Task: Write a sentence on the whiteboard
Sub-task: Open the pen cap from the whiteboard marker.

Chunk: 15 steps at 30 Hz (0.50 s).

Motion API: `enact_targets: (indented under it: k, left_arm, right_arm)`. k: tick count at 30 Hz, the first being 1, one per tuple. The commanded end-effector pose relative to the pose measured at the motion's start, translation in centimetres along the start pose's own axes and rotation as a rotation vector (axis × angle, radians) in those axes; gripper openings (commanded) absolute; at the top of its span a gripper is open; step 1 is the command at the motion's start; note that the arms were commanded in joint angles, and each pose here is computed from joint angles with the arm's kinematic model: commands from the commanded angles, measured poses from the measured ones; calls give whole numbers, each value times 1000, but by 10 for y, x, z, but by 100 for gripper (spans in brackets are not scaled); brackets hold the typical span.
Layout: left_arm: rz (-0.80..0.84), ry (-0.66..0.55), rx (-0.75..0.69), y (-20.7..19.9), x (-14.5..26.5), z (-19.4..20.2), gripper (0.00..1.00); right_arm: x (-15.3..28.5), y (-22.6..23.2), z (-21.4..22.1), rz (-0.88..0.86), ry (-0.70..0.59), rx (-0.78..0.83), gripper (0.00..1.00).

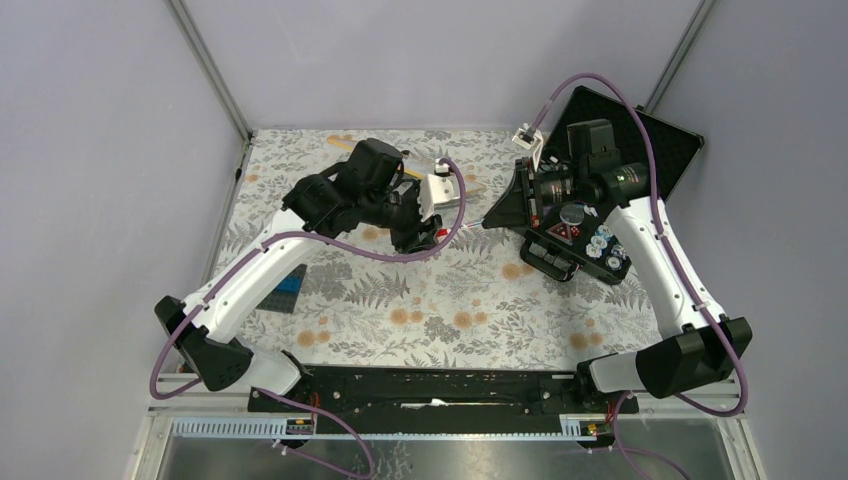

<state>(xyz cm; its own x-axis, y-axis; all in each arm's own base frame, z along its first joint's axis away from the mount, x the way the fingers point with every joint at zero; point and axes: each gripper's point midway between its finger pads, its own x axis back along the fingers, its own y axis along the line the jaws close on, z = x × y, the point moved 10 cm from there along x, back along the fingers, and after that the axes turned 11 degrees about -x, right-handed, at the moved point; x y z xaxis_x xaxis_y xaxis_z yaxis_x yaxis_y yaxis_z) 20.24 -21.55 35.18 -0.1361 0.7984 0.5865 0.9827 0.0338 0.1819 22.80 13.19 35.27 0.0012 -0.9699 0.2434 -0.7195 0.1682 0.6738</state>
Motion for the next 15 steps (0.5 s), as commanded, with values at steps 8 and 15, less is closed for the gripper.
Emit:
enact_targets:
  k: [8,15]
  left_arm:
    - [26,-48,-8,1,-4,-6,7]
    - [20,2,17,-3,-6,12,0]
  right_arm:
    - [4,11,5,-12,-1,38,0]
    - [12,6,-3,40,-29,50,0]
